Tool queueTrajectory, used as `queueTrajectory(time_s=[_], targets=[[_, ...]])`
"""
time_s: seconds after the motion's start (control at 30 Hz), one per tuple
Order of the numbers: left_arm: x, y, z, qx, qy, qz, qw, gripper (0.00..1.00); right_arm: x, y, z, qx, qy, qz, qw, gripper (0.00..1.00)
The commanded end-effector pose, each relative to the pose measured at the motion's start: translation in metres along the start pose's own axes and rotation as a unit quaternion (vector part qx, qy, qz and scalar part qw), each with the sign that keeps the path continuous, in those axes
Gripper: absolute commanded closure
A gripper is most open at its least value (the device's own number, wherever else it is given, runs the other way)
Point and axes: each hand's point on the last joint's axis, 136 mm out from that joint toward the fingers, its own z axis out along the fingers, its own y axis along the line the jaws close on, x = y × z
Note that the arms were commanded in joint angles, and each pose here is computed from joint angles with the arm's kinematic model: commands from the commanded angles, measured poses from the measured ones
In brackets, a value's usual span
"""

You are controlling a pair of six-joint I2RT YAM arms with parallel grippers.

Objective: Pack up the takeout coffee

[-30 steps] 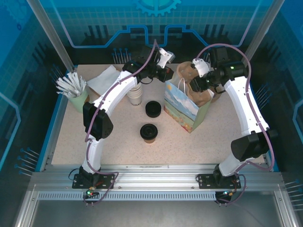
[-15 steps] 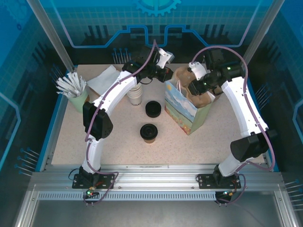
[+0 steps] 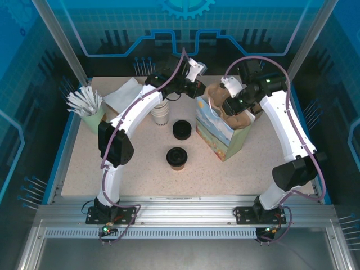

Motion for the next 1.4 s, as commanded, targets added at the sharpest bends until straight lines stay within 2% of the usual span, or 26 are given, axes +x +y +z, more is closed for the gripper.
queueTrajectory(time_s=[0.0,0.97,1.37], targets=[[-0.001,-0.004,-0.011,0.006,0.001,-0.002,1.000,0.93,0.008,0.005,0.005,-0.001,0.030,-0.007,1.000,0.71],[0.001,-0.002,-0.013,0.000,0.001,0.003,1.000,0.85,0.019,0.002,0.023,0.016,0.087,-0.010,0.996,0.71],[-0.001,-0.001,-0.015,-0.001,-0.002,0.003,1.000,0.80,0.023,0.011,0.025,0.000,0.093,-0.021,0.995,0.72]])
